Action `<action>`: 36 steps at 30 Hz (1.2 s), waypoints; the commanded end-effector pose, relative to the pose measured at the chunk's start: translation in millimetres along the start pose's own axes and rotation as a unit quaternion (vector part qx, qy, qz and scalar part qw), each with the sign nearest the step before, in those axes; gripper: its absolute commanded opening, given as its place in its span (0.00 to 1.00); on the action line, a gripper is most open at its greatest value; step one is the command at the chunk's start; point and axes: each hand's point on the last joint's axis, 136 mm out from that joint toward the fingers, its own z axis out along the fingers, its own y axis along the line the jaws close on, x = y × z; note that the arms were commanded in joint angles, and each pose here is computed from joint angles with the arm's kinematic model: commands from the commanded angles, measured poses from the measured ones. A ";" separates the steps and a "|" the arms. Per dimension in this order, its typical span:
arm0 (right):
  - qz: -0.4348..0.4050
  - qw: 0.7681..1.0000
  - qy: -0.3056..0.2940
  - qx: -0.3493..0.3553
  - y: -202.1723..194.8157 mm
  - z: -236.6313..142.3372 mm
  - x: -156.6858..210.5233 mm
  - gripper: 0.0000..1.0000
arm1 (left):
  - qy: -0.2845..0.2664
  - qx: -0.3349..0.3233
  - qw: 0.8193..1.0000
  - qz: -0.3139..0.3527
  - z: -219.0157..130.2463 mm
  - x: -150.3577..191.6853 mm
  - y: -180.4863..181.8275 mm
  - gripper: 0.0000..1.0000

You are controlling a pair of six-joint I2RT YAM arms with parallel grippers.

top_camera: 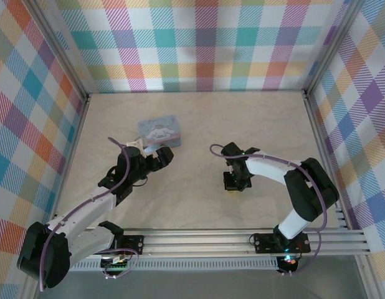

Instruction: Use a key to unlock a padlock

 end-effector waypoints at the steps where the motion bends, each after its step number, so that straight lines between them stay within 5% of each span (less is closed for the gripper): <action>1: 0.005 1.000 0.024 0.015 -5.7 11.6 12.2 0.00 | -0.004 0.004 1.000 0.012 0.0 -2.9 -6.7 1.00; 12: 0.045 0.988 -0.084 -0.123 34.2 -23.1 -11.4 0.00 | 0.006 0.054 0.998 -0.014 1.7 -6.7 -32.0 1.00; 21: 0.107 0.931 -0.201 -0.286 70.3 -83.1 -37.8 0.00 | 0.043 0.122 0.991 -0.030 5.3 2.0 -81.3 0.96; 29: 0.139 0.855 -0.322 -0.382 74.0 -157.0 -54.6 0.00 | 0.081 0.162 0.983 -0.026 13.1 21.6 -126.9 0.86; 36: 0.132 0.848 -0.335 -0.389 75.7 -171.2 -52.7 0.00 | 0.102 0.180 0.978 -0.011 23.7 40.9 -159.0 0.75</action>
